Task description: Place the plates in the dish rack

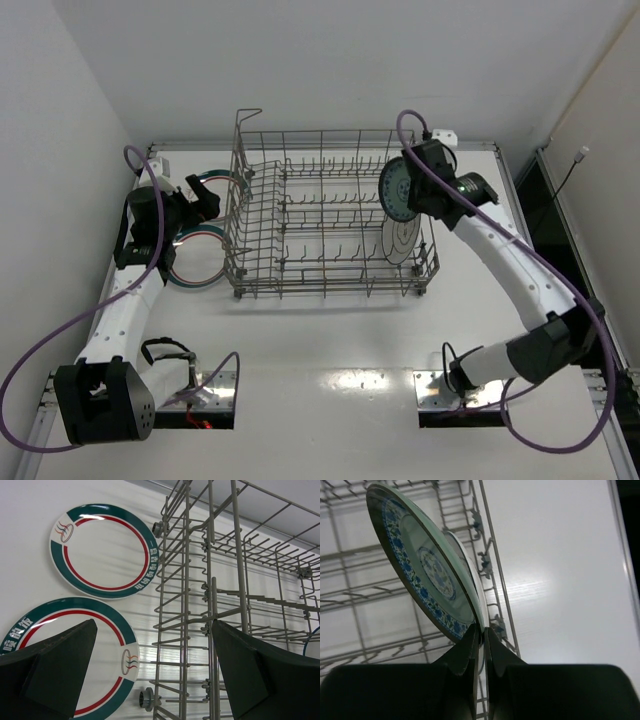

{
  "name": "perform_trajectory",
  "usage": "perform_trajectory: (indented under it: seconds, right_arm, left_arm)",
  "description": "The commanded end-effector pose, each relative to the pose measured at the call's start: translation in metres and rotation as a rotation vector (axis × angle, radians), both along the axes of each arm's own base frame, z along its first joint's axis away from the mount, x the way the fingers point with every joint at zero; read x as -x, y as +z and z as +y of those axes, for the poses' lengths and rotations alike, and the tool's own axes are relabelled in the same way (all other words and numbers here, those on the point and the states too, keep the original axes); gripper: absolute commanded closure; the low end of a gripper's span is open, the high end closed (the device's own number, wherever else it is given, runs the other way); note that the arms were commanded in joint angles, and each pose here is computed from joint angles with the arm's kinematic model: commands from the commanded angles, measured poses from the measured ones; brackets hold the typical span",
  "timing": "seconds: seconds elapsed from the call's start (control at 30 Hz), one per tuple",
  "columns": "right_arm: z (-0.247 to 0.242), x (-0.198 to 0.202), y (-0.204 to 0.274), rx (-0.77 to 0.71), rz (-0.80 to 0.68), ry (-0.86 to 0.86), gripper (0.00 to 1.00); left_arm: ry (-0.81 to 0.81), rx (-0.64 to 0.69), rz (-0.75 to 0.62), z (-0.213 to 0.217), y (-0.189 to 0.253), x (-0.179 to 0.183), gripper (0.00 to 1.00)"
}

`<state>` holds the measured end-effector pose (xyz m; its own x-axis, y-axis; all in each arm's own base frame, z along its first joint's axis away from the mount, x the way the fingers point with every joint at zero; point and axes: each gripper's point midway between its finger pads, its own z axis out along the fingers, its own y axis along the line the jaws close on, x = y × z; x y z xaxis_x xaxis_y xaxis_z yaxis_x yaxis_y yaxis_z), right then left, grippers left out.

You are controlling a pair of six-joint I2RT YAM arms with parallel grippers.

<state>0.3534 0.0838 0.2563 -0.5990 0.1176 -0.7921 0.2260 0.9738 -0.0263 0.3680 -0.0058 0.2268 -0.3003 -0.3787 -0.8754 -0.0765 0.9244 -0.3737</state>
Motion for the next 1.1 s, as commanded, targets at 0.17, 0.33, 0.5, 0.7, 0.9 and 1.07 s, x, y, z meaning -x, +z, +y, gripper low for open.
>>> perform_trajectory:
  seconds: [0.17,0.33,0.5,0.7,0.9,1.07]
  right_arm:
    - [0.009,-0.01,-0.005,0.2,0.052,-0.03,1.0]
    - [0.022,-0.015,-0.022,0.232,0.107,-0.02,1.0]
    - [0.033,-0.012,-0.039,0.267,0.166,-0.011,1.0]
    - [0.028,-0.009,-0.032,0.288,0.143,-0.036,1.0]
    - [0.015,-0.017,0.006,0.355,0.105,-0.07,1.0]
    - [0.015,-0.017,-0.007,0.402,0.165,-0.056,1.0]
  left_arm:
    - [-0.013,-0.021,-0.052,-0.003,0.017,-0.005,0.01]
    - [-0.013,-0.021,-0.052,-0.003,0.017,-0.005,0.01]
    - [-0.013,-0.021,-0.052,-0.003,0.017,-0.005,0.01]
    - [-0.013,-0.021,-0.052,-0.003,0.017,-0.005,0.01]
    - [-0.013,-0.021,-0.052,-0.003,0.017,-0.005,0.01]
    - [-0.013,-0.022,-0.062,-0.003,0.021,-0.003,0.01]
